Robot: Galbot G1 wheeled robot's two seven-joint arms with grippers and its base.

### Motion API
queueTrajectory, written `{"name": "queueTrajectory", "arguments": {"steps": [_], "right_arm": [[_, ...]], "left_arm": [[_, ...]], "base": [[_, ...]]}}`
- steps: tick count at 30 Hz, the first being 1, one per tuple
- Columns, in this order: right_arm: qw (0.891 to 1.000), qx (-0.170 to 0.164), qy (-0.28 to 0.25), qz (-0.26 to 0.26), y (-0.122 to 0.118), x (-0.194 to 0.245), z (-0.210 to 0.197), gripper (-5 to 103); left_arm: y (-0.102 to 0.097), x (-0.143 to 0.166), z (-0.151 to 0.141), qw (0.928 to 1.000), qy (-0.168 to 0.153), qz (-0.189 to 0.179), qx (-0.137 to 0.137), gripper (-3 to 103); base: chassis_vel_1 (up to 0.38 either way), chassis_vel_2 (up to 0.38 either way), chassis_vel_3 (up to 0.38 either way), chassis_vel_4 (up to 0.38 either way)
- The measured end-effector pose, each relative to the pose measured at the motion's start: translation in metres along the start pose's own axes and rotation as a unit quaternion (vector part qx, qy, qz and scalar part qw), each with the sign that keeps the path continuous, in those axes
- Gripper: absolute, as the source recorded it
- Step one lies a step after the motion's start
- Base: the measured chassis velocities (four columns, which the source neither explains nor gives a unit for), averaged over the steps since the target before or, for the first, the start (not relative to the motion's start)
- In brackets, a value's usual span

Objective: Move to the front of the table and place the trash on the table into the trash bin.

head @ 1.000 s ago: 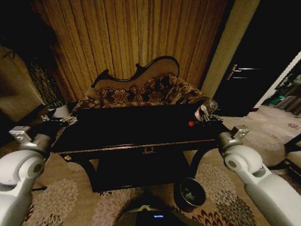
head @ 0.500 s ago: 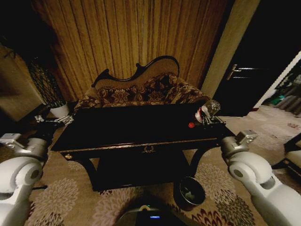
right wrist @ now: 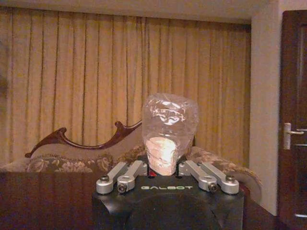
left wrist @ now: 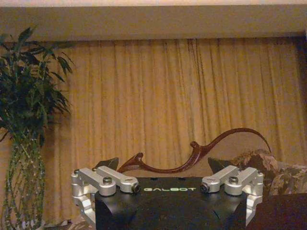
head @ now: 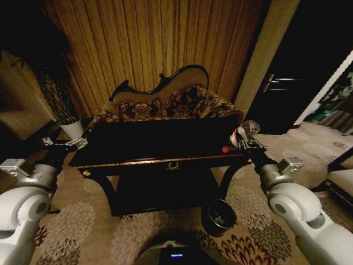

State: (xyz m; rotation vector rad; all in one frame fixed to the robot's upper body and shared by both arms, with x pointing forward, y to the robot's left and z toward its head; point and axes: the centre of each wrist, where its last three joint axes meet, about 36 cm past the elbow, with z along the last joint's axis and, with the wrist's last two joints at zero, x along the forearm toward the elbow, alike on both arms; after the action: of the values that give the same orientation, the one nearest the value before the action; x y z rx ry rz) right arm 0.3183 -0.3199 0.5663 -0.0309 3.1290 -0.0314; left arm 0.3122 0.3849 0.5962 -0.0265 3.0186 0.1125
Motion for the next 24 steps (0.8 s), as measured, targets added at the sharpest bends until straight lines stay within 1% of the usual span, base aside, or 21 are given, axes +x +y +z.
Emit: {"name": "queueTrajectory", "arguments": {"steps": [3,4,7,8,9,11,12,13,14,15,16,18,19,20,24], "right_arm": [[1.000,-0.001,0.018,0.012,-0.002,-0.005,0.021,24],[1.000,-0.001,0.018,0.012,-0.002,-0.005,0.021,24],[0.997,-0.007,0.065,0.035,-0.011,-0.011,0.060,24],[0.997,-0.007,0.065,0.035,-0.011,-0.011,0.060,24],[0.996,-0.007,0.080,0.039,-0.015,-0.012,0.073,24],[0.991,-0.002,0.122,0.055,-0.030,-0.017,0.112,24],[0.991,-0.002,0.122,0.055,-0.030,-0.017,0.112,24],[0.989,-0.004,0.136,0.062,-0.035,-0.020,0.127,24],[0.983,-0.009,0.163,0.081,-0.048,-0.027,0.157,24],[0.983,-0.009,0.163,0.081,-0.048,-0.027,0.157,24],[0.981,-0.010,0.175,0.089,-0.055,-0.030,0.172,24],[0.972,-0.008,0.206,0.110,-0.073,-0.039,0.218,24],[0.969,-0.007,0.216,0.117,-0.077,-0.041,0.233,24],[0.969,-0.007,0.216,0.117,-0.077,-0.041,0.233,24],[0.956,-0.001,0.253,0.147,-0.090,-0.042,0.297,24]], "left_arm": [[-0.002,0.000,0.002,1.0000,0.000,-0.002,0.004,100],[-0.002,0.000,0.002,1.0000,0.000,-0.002,0.004,100],[-0.007,0.002,0.005,1.0000,0.002,-0.003,0.008,100],[-0.007,0.002,0.005,1.0000,0.002,-0.003,0.008,100],[-0.008,0.003,0.006,0.9999,0.003,-0.004,0.010,100],[-0.010,0.004,0.005,0.9999,0.005,-0.004,0.010,100],[-0.010,0.004,0.005,0.9999,0.005,-0.004,0.010,100],[-0.011,0.004,0.005,0.9999,0.006,-0.004,0.009,100],[-0.012,0.004,0.002,0.9999,0.006,-0.003,0.008,100],[-0.012,0.004,0.002,0.9999,0.006,-0.003,0.008,100],[-0.012,0.004,0.002,1.0000,0.005,-0.004,0.007,100],[-0.012,0.005,0.001,0.9999,0.007,-0.003,0.006,100],[-0.013,0.005,0.001,0.9999,0.008,-0.003,0.006,100],[-0.013,0.005,0.001,0.9999,0.008,-0.003,0.006,100],[-0.014,0.007,0.001,0.9999,0.010,-0.004,0.008,100]], "base": [[0.151,-0.177,-0.190,0.162],[0.100,-0.128,-0.176,0.156],[0.067,-0.074,-0.066,0.097],[0.050,-0.032,-0.041,0.082],[0.000,0.000,0.000,0.000],[0.000,0.000,0.000,0.000],[0.000,0.000,0.000,0.000],[-0.013,0.020,0.019,-0.050],[0.000,0.000,0.000,0.000],[0.000,0.000,0.000,0.000],[0.000,0.000,0.000,0.000],[-0.006,0.029,-0.001,-0.009],[0.000,0.000,0.000,0.000],[0.000,0.000,0.000,0.000],[0.000,0.000,0.000,0.000]]}}
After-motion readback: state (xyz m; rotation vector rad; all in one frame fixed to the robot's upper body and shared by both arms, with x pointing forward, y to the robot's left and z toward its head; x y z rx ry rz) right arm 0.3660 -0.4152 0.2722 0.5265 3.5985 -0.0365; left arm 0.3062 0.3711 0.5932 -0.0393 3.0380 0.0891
